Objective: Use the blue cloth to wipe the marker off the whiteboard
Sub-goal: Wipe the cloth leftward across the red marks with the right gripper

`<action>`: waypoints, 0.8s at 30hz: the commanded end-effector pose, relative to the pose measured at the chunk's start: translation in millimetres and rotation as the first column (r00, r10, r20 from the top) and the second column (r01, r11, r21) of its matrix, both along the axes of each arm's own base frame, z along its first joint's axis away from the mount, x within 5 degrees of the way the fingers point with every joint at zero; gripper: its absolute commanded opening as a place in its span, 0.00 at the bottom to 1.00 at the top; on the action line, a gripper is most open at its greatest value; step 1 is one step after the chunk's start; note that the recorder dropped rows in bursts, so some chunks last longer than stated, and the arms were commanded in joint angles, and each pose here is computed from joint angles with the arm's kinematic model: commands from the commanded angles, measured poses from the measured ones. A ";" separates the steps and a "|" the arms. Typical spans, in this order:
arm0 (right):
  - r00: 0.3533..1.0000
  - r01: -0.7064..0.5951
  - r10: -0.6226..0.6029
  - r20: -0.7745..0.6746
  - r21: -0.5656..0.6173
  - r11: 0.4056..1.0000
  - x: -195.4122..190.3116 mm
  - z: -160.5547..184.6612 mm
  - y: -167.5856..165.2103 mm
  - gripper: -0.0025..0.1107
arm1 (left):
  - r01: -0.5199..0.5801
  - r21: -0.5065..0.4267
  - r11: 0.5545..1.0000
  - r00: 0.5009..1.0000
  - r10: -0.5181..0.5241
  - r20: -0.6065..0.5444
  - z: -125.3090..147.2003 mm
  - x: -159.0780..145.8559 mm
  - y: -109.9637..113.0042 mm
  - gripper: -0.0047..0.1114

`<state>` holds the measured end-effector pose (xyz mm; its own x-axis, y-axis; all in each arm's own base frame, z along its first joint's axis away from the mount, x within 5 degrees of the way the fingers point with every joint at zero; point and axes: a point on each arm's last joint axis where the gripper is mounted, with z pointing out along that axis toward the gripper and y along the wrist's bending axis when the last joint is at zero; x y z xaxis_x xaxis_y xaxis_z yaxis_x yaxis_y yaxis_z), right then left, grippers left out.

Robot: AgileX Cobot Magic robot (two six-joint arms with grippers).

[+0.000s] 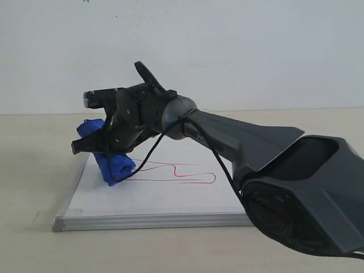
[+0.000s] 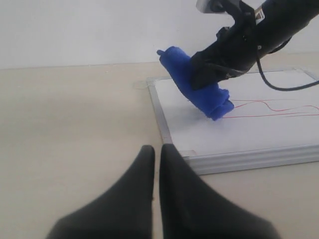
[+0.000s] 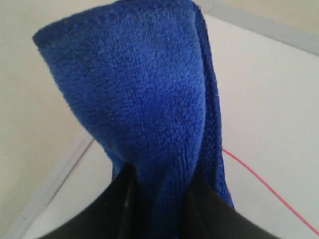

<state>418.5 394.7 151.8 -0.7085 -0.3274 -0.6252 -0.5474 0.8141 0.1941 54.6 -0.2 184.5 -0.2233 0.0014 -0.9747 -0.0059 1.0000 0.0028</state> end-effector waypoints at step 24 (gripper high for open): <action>0.952 -0.295 0.297 0.066 -0.040 0.955 -11.2 -17.8 16.1 0.02 | -0.002 0.003 1.000 1.000 0.002 0.017 2.0 0.0 0.1 0.07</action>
